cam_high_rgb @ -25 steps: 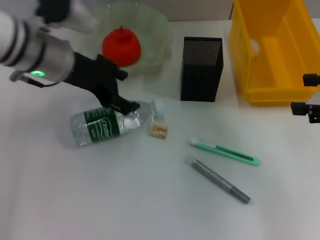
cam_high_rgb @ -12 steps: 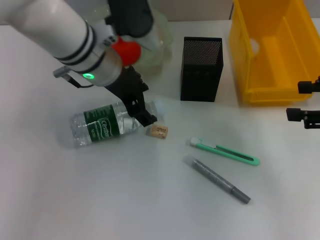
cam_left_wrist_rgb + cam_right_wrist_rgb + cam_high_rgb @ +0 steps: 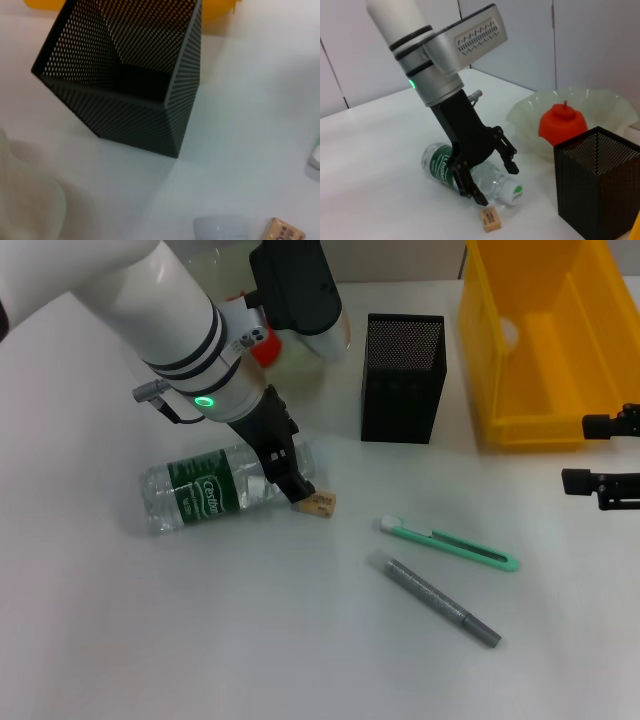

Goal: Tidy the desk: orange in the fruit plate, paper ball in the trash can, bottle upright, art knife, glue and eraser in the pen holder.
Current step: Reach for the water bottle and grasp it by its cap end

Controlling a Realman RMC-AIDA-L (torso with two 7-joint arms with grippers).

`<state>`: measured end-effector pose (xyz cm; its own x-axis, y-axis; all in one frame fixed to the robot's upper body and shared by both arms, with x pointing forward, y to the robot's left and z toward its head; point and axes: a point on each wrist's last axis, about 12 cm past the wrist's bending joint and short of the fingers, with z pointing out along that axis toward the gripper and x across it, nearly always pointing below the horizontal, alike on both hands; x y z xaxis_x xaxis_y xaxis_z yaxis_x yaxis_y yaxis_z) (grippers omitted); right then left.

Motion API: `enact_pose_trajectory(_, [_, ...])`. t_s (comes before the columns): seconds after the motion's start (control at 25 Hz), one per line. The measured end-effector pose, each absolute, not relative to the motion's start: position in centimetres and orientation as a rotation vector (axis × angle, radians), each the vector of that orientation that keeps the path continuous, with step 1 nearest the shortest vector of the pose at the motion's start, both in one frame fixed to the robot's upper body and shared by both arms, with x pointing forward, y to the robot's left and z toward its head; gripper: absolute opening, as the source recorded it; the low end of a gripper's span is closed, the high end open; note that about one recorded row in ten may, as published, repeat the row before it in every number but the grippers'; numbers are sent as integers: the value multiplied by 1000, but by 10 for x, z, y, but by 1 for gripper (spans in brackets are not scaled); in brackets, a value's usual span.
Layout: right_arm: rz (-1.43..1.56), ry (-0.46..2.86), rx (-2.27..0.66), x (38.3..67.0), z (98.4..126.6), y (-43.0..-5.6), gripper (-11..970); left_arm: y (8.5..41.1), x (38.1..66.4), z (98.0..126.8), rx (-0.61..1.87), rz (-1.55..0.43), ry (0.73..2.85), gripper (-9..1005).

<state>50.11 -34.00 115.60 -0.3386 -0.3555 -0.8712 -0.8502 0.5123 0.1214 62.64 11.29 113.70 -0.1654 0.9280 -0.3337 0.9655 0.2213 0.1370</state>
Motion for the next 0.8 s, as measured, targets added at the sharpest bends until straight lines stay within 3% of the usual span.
enact_pose_trajectory(0.6, [770, 1914, -975, 501, 1147, -340, 768, 105, 622, 1133, 1800, -163, 2145, 755])
enact_pose_trajectory(0.8, [772, 1915, -972, 500, 1147, -340, 768, 102, 622, 1130, 1807, -144, 2132, 535])
